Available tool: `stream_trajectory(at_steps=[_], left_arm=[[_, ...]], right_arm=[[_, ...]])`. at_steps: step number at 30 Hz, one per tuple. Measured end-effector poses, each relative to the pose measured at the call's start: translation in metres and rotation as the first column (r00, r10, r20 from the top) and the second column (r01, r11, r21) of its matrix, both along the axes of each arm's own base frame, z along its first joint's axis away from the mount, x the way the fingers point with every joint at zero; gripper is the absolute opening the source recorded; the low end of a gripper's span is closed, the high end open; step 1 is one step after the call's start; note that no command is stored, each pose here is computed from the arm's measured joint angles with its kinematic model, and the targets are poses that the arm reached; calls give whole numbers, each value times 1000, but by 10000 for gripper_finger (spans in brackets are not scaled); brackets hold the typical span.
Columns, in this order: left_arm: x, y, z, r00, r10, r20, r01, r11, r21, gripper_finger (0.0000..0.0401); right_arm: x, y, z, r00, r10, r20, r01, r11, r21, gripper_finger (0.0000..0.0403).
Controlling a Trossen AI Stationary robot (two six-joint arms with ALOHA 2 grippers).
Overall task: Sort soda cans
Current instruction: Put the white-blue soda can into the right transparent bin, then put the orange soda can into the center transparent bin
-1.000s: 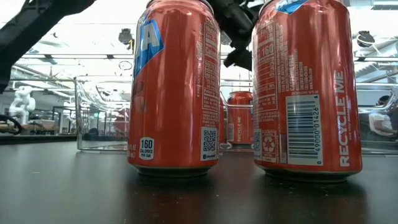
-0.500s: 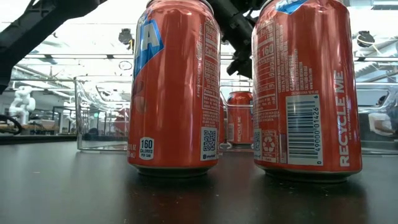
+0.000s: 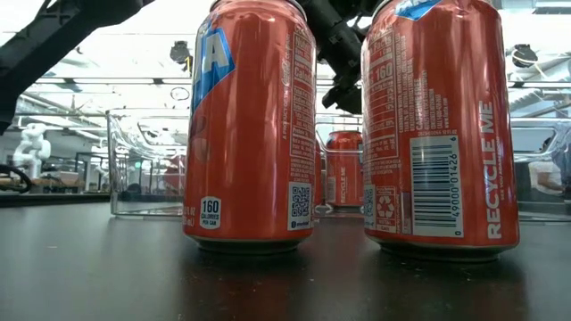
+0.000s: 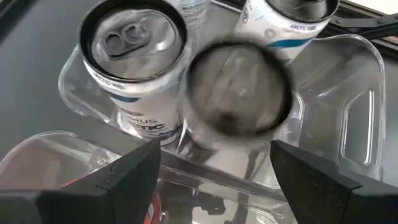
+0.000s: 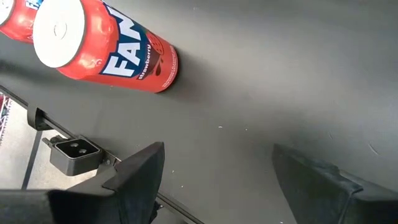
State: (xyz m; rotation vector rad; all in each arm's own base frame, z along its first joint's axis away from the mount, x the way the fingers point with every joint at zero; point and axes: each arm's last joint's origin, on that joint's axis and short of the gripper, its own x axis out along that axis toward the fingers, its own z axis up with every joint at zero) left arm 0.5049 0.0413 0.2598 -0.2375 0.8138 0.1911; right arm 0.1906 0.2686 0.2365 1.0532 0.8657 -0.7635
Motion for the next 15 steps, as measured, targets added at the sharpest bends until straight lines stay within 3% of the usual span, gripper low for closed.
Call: stream_trajectory(at_steps=[15], left_arm=[[-3,-5,4,999,-45,-3,44,998,-46,314]], right_arm=[[0,0,0,1000,0,0,0,1000,-1,290]])
